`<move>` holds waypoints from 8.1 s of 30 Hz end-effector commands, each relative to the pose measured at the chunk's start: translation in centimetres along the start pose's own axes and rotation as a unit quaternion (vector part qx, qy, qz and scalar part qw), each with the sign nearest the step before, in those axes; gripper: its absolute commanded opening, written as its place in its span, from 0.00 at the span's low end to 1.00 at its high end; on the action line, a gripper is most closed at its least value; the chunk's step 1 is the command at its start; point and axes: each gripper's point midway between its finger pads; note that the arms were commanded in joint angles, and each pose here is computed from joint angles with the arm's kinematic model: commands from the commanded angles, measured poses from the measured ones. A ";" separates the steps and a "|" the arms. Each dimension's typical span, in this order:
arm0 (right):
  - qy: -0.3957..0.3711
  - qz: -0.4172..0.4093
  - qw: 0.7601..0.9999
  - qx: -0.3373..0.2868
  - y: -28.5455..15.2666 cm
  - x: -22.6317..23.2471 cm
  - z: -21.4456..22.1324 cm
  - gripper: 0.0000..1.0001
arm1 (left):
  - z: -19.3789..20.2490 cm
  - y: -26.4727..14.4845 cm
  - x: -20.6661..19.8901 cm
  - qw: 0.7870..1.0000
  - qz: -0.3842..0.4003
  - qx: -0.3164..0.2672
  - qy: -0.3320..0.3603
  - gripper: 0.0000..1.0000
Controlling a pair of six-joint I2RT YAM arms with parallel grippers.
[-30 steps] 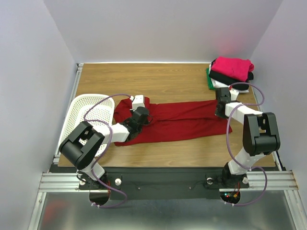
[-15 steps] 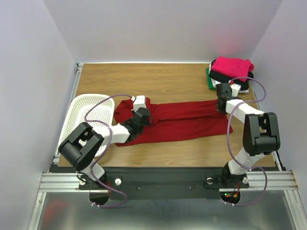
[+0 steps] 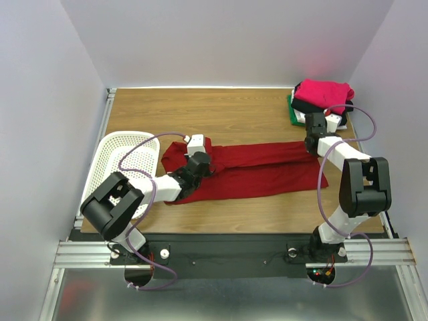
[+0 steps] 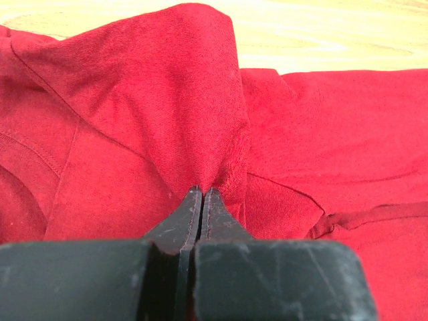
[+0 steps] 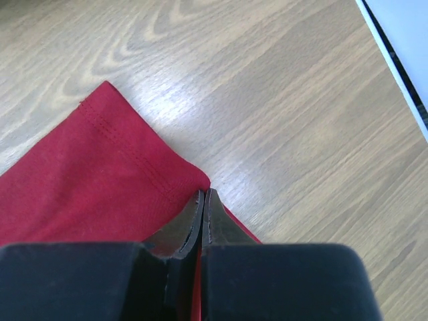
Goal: Fold and stack the t-shirts
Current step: Fold the tshirt
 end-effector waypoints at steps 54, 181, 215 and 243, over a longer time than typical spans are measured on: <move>0.040 -0.263 0.963 -0.038 -8.2 7.3 -1.8 0.75 | -6.6 6.1 0.2 0.997 -0.055 -0.040 0.031 0.04; -0.013 -0.312 0.950 -0.022 -9.7 11.3 0.5 0.75 | 0.5 -2.1 5.1 0.991 -0.134 0.006 -0.009 0.00; -0.021 -0.317 0.948 -0.016 -9.6 11.8 0.8 0.75 | 3.0 -11.3 8.0 0.986 -0.079 0.027 -0.142 0.41; -0.028 -0.264 0.964 0.004 -6.2 12.1 2.3 0.77 | -3.4 0.2 5.2 0.994 -0.081 -0.030 -0.069 0.83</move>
Point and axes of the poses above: each gripper's point midway between its finger pads, its own y axis out along the fingers, its own x axis along the line the jaws close on, z = x × y, and after that the axes turned 6 degrees about y, right-handed
